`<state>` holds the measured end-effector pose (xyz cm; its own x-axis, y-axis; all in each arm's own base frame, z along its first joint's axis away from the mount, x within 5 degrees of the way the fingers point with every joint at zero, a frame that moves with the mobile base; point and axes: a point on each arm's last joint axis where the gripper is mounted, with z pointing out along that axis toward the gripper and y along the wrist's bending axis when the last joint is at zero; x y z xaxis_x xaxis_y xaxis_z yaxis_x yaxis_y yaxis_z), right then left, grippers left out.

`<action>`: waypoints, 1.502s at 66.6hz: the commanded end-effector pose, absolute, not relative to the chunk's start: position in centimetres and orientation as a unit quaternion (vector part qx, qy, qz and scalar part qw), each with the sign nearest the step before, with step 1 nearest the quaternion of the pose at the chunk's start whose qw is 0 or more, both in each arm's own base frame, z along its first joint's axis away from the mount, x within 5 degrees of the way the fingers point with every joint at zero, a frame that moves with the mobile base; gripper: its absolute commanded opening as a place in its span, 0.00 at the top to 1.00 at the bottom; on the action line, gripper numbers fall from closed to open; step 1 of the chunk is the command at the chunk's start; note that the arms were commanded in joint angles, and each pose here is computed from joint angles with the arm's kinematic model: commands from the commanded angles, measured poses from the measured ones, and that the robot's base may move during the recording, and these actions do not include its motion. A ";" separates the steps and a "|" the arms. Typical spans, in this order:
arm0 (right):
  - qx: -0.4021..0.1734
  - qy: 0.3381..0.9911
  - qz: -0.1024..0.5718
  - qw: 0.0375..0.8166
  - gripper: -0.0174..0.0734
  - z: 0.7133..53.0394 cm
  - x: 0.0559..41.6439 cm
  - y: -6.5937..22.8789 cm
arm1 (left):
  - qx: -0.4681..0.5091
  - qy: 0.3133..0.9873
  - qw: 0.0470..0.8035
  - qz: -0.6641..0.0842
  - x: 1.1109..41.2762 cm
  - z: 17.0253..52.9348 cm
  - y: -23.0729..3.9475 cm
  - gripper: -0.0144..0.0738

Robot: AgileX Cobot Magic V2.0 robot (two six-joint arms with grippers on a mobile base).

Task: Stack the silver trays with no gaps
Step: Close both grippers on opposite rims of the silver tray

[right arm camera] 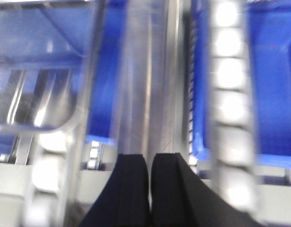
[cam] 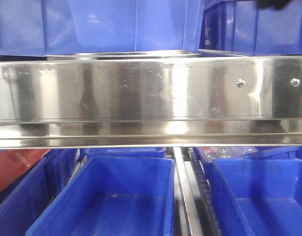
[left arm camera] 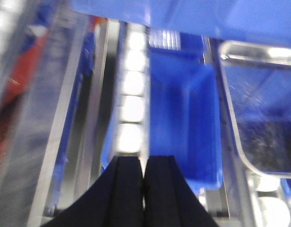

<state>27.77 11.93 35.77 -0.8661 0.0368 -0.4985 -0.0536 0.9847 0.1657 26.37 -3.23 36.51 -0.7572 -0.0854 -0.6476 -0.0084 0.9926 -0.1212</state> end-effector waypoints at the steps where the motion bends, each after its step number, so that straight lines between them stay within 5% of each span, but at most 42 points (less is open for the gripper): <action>1: -0.007 0.965 0.073 0.253 0.82 35.7 29.7 12.9 | -0.013 0.940 0.339 -0.035 27.7 36.4 -5.3 0.85; 17: 0.005 0.975 0.059 0.215 0.82 34.7 33.5 14.7 | 0.001 0.960 0.279 0.028 31.5 35.7 -9.3 0.85; 34: 0.018 0.976 0.059 0.210 0.82 34.7 36.2 15.9 | 0.011 0.974 0.226 -0.024 35.5 33.7 -12.4 0.85; 83: 0.018 0.976 0.060 0.206 0.82 33.4 38.2 17.2 | 0.006 0.974 0.224 -0.039 37.8 32.7 -13.4 0.85; 100: 0.015 0.976 0.066 0.209 0.58 33.4 38.3 17.3 | 0.001 0.972 0.232 -0.037 37.9 32.7 -13.4 0.70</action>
